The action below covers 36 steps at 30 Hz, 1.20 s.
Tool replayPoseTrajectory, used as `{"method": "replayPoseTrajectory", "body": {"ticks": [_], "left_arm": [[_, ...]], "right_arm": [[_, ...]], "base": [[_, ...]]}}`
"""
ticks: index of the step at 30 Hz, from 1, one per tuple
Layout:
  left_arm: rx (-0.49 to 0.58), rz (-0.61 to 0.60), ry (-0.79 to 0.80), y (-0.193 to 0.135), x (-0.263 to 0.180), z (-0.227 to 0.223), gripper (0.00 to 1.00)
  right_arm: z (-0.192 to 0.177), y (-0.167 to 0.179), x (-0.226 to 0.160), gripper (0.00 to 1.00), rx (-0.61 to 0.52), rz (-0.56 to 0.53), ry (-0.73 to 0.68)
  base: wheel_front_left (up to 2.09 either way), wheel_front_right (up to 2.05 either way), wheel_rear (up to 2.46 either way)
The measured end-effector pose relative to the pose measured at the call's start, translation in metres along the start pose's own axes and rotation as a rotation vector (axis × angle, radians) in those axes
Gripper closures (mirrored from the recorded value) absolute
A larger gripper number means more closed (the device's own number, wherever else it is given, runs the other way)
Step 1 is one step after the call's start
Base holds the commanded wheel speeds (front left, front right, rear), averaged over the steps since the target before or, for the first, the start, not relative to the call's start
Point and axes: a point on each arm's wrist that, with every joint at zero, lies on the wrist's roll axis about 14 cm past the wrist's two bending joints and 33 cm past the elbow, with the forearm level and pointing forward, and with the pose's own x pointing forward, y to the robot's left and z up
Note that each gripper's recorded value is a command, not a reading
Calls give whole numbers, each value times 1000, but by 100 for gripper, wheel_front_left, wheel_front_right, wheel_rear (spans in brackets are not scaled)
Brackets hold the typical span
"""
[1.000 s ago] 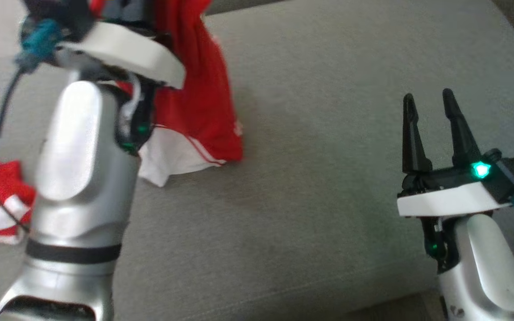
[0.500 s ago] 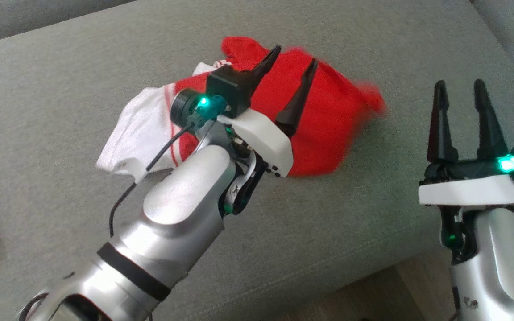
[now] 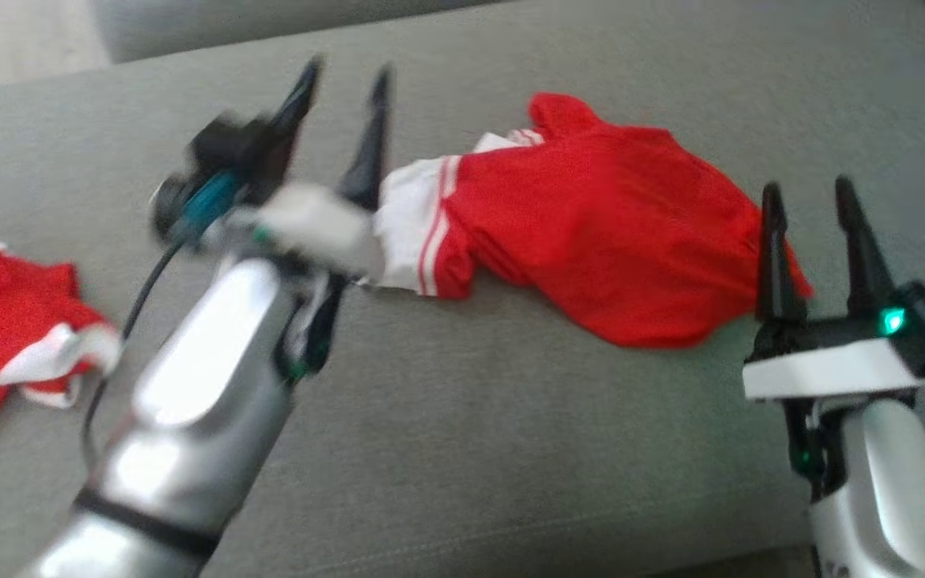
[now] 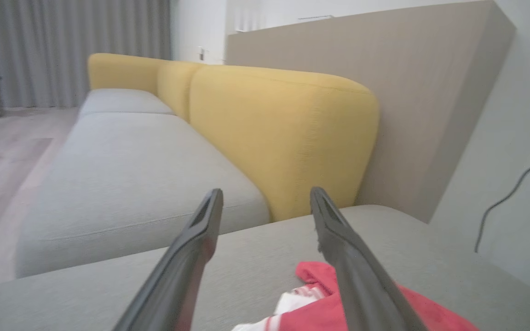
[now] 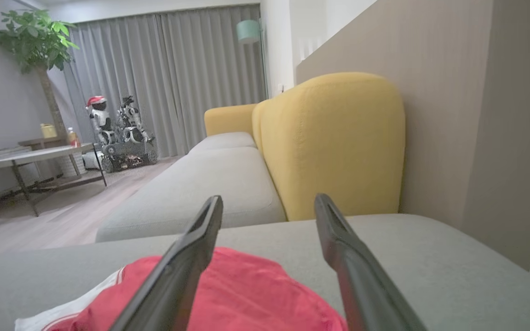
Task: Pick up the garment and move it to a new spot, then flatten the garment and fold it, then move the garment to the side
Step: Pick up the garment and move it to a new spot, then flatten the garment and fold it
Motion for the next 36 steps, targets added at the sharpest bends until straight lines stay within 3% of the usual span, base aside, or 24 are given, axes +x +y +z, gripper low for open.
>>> {"method": "replayPoseTrajectory", "body": {"ticks": [4, 12, 22, 26, 36], "left_arm": [[4, 152, 55, 48, -62, -22, 0], [-66, 365, 102, 80, -160, -43, 0], [-78, 369, 76, 76, -170, -40, 0], [-82, 376, 98, 81, -173, -48, 0], [-124, 432, 128, 94, -177, -60, 0]], "right_arm": [[-18, 20, -8, 0, 10, 51, 53], [-28, 56, -11, 0, 26, 153, 84], [-49, 100, -5, 0, -17, 289, 169], [-55, 124, 23, 0, -92, 385, 235], [-104, 124, 82, 0, -244, 497, 538]], "base": [[0, 0, 0], [0, 0, 0], [0, 0, 0], [0, 0, 0], [0, 0, 0]]}}
